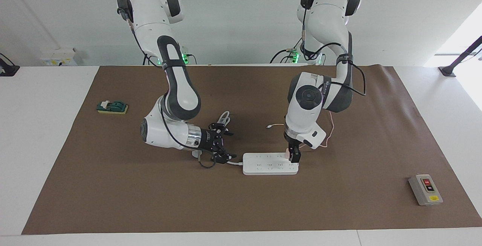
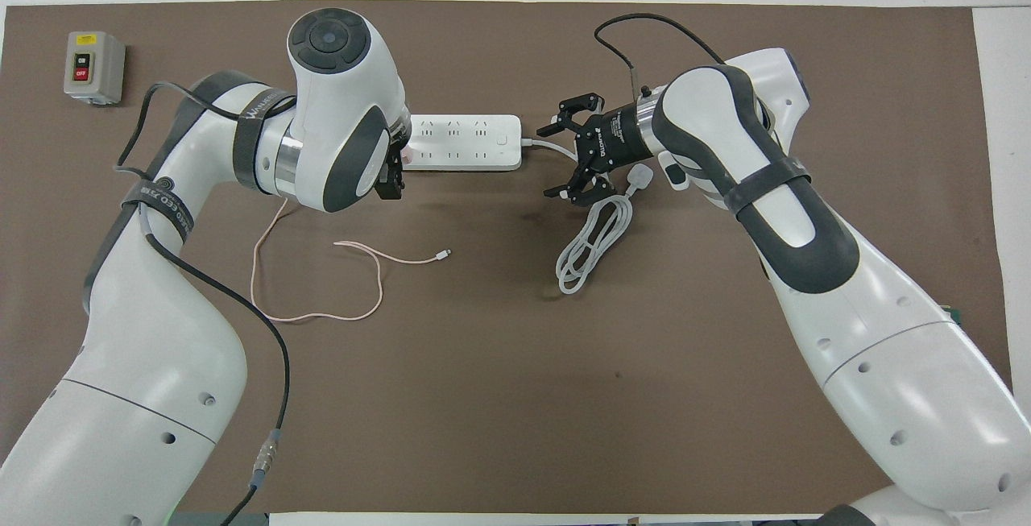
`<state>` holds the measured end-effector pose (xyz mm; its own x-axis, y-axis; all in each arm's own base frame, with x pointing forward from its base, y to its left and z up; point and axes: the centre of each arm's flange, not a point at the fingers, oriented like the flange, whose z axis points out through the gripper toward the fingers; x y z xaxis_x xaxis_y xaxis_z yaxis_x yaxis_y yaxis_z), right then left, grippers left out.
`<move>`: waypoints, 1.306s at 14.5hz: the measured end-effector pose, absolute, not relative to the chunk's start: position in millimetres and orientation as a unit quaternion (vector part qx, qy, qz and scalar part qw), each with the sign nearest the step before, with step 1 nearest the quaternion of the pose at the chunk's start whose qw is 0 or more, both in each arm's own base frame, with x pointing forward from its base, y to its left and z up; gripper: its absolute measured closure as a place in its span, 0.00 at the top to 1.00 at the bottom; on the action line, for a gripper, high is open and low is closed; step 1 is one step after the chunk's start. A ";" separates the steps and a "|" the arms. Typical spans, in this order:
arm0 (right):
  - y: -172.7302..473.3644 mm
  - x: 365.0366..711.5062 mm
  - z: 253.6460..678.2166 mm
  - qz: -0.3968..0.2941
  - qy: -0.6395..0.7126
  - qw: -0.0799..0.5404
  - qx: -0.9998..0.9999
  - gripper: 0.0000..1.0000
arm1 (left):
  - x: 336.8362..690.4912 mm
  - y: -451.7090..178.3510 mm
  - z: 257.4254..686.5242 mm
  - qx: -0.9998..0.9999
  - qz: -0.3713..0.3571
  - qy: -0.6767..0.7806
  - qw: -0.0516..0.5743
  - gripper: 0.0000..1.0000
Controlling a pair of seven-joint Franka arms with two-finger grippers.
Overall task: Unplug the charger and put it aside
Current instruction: 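Grasp the pink charger with the left gripper while the right gripper holds the strip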
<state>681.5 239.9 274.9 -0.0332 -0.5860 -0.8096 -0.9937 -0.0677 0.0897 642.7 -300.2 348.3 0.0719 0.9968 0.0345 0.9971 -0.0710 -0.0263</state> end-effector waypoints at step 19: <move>299.4 711.9 246.6 0.335 0.619 0.286 -0.651 1.00 | 646.1 -302.3 341.7 -0.757 -0.020 -0.653 0.010 0.33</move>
